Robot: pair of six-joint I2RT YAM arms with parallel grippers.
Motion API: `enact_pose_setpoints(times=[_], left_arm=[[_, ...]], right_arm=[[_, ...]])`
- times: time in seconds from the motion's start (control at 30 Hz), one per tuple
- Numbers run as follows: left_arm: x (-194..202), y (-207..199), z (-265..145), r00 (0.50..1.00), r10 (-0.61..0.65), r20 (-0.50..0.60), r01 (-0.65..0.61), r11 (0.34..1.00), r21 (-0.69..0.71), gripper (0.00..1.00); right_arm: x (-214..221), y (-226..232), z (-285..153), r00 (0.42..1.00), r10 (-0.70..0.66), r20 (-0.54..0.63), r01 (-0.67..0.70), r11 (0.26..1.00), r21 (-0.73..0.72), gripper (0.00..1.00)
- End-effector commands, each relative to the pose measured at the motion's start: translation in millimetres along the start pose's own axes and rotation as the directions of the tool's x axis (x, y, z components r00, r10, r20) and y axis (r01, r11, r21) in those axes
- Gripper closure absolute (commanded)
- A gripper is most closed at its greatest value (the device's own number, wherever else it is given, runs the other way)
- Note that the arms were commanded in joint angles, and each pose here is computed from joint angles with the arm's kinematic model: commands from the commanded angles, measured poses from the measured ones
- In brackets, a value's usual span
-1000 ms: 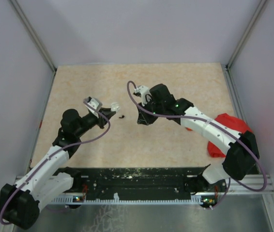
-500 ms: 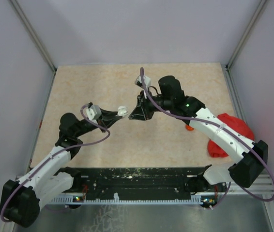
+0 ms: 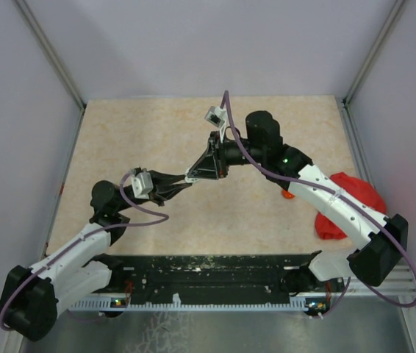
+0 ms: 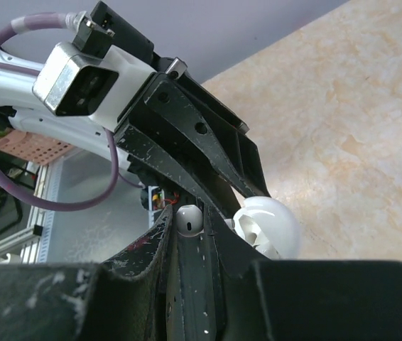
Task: Insert the wireless bluetooth earbuds into the charging case
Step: Place the earbud in the charging case.
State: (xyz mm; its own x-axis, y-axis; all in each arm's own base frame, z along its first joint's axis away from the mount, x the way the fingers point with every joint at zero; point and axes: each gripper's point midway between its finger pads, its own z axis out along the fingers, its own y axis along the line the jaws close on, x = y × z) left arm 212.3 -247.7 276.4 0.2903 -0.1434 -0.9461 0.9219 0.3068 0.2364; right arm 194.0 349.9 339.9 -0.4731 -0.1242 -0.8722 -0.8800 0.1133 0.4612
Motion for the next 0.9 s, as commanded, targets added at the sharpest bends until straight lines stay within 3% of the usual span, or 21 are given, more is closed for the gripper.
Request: enact_pose_setpoints(times=[0.0,0.87], left_arm=[[-18,-8,4,0.995,0.067,0.079,-0.070,0.997,0.042,0.99],[-27,-4,1,0.990,0.074,0.120,-0.072,0.997,-0.020,1.00]], right_arm=[[-13,12,0,0.999,-0.024,0.040,0.026,0.999,-0.039,0.91],[5,7,10,0.998,0.046,-0.034,-0.048,0.998,-0.036,0.90]])
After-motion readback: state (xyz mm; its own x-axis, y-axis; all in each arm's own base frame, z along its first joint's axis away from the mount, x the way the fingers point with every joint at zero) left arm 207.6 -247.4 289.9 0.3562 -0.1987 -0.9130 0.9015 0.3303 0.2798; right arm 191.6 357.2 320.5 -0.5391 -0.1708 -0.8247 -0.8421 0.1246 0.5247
